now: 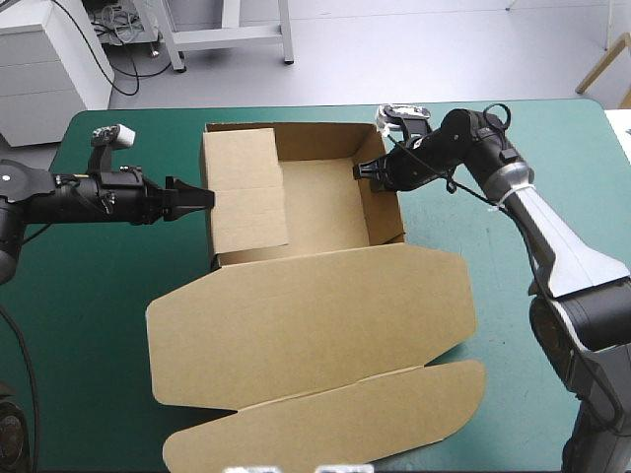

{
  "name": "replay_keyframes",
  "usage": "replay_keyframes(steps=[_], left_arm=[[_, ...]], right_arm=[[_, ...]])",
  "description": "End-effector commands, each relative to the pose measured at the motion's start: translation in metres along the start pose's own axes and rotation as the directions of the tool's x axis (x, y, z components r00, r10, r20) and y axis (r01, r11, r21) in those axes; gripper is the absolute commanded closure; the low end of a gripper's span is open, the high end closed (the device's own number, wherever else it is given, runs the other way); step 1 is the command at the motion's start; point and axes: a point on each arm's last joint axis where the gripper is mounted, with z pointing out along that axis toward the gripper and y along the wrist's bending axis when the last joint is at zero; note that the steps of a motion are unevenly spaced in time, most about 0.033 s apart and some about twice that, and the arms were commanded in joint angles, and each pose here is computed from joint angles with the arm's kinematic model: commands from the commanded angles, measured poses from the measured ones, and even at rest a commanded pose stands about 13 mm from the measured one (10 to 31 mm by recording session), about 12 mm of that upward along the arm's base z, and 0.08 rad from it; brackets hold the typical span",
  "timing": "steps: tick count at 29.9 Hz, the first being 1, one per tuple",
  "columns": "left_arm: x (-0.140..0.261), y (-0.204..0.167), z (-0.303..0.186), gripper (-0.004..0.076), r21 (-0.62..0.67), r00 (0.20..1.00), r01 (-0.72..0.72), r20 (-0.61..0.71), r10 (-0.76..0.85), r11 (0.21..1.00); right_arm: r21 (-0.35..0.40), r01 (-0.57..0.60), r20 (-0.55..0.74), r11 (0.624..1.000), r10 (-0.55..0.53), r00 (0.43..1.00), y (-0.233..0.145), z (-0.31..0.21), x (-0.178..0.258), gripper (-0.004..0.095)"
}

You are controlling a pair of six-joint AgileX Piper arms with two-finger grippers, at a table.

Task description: Fold the box

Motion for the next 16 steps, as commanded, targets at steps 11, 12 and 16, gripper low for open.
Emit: replay_keyframes(steps=[11,12,16], left_arm=[[0.011,-0.033,0.009,0.0192,-0.044,0.989,-0.031,-0.146,0.024,0.999],[0.012,-0.033,0.011,0.0206,-0.074,0.989,-0.006,-0.150,-0.005,0.997],[0.013,-0.034,0.022,0.0287,-0.196,0.987,0.037,-0.148,-0.067,0.980]], right_arm=[[-0.056,0.033,0.129,0.998,-0.025,0.991,0.049,-0.021,-0.006,0.0926],[-0.044,0.039,0.128,0.998,-0.033,0.991,0.051,-0.020,-0.005,0.0926],[-0.004,0.055,0.116,0.999,-0.054,0.992,0.060,-0.015,-0.001,0.0926]])
